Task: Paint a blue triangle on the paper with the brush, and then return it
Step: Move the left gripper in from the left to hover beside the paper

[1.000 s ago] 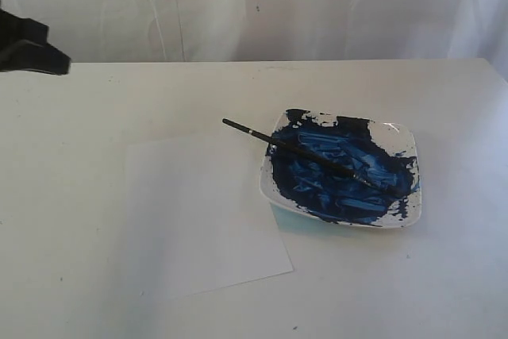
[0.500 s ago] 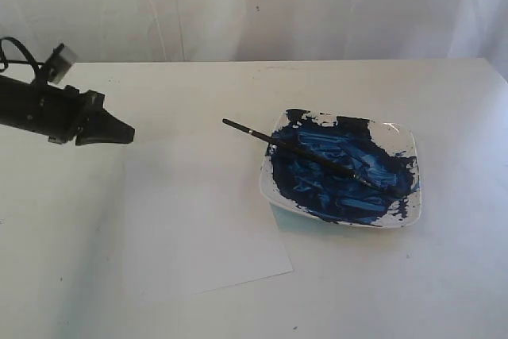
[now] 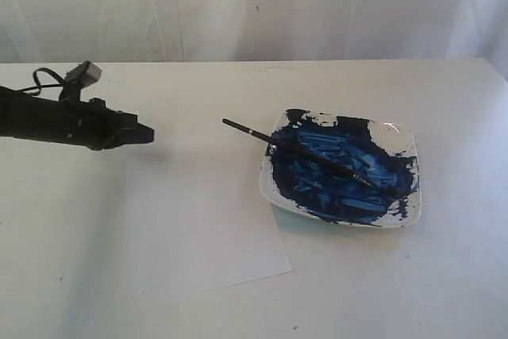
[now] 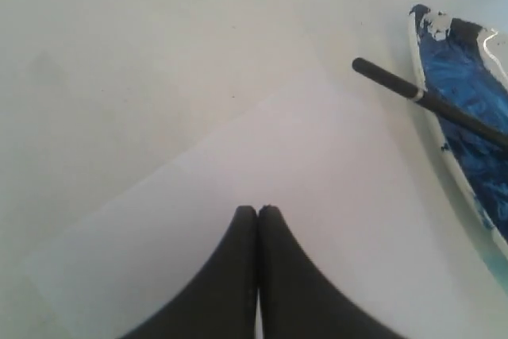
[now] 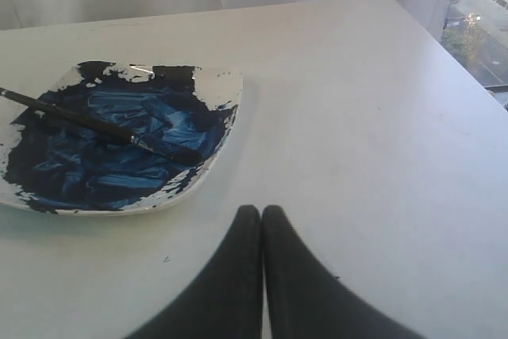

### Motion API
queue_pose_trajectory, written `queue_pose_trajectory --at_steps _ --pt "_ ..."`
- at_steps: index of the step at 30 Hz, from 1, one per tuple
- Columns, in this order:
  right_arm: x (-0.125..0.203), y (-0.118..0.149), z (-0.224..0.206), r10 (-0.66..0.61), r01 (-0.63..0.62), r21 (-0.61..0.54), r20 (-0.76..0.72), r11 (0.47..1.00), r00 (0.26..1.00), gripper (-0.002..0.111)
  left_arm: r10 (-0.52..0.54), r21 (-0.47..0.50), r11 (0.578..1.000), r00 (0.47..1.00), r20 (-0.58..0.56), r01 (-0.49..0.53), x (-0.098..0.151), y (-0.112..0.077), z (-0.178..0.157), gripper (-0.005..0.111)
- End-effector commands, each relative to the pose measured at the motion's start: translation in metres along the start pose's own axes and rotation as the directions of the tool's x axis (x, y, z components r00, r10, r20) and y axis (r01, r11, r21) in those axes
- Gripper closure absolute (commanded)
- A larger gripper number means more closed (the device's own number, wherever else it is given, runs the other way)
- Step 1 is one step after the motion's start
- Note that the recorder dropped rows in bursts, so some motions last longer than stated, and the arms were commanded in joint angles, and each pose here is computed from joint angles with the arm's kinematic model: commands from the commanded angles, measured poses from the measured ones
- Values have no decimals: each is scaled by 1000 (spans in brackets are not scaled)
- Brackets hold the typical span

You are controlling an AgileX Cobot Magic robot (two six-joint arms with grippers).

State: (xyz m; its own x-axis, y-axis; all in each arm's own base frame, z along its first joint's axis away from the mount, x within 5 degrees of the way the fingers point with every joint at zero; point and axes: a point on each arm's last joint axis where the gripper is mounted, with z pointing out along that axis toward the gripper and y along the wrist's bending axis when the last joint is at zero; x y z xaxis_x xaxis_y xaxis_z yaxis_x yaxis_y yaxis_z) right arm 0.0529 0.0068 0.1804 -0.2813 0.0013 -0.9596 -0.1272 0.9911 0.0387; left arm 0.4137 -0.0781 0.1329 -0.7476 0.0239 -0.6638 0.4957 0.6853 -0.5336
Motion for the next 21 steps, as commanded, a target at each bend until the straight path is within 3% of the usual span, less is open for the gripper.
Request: queue_pose_trajectory --at_steps 1,10,16,21 --pt "-1 0 0 -5 5 -2 18 1000 1000 108 17 -114 993 1000 21 -15 1 4 13 107" --pt "-1 0 0 -5 5 -2 18 1000 1000 108 19 -156 988 1000 22 -15 0 8 13 107" --pt "-1 0 0 -5 5 -2 18 1000 1000 108 -3 -57 998 999 41 5 -1 7 5 107" --pt "-1 0 0 -5 5 -2 18 1000 1000 108 -23 -79 997 998 59 27 -3 18 -4 107"
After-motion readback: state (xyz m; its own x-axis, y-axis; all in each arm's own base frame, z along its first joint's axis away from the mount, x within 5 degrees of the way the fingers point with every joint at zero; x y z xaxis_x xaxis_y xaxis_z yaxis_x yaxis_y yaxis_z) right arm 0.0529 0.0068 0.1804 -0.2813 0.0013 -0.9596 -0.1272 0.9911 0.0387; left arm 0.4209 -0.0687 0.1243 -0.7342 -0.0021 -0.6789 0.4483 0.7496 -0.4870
